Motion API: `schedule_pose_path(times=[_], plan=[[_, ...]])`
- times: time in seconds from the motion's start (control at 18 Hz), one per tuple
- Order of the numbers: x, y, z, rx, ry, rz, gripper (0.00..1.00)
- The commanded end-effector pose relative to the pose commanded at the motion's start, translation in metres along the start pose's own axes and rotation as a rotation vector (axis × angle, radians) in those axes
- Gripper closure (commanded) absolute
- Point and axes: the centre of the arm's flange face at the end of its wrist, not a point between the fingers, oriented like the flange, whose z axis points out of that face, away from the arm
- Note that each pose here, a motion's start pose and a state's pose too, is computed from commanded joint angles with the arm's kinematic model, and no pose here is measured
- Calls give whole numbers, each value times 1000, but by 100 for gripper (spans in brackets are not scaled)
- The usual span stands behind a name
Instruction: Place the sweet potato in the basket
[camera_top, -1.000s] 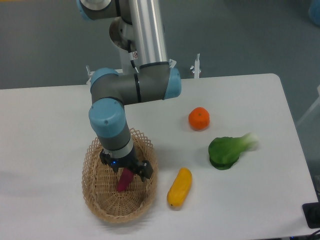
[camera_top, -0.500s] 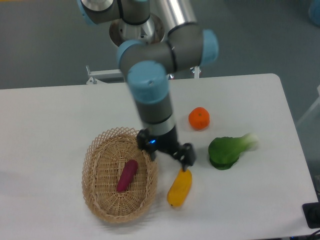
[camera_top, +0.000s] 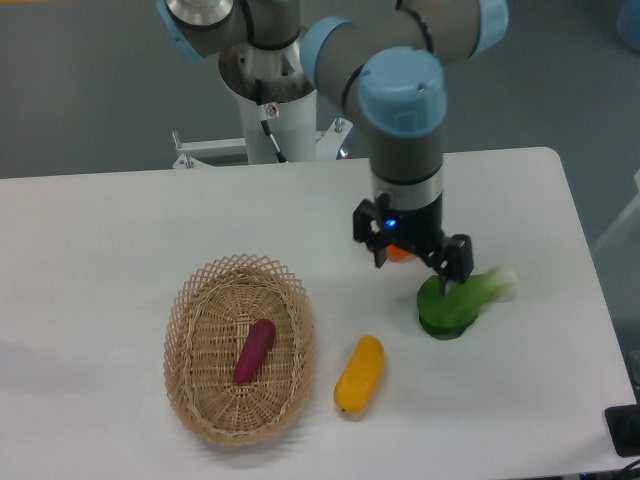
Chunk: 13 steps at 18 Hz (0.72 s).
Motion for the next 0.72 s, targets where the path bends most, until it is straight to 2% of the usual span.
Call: schedule_pose_path(times=[0.72], plan=[[-4,5,-8,18,-8,8,0]])
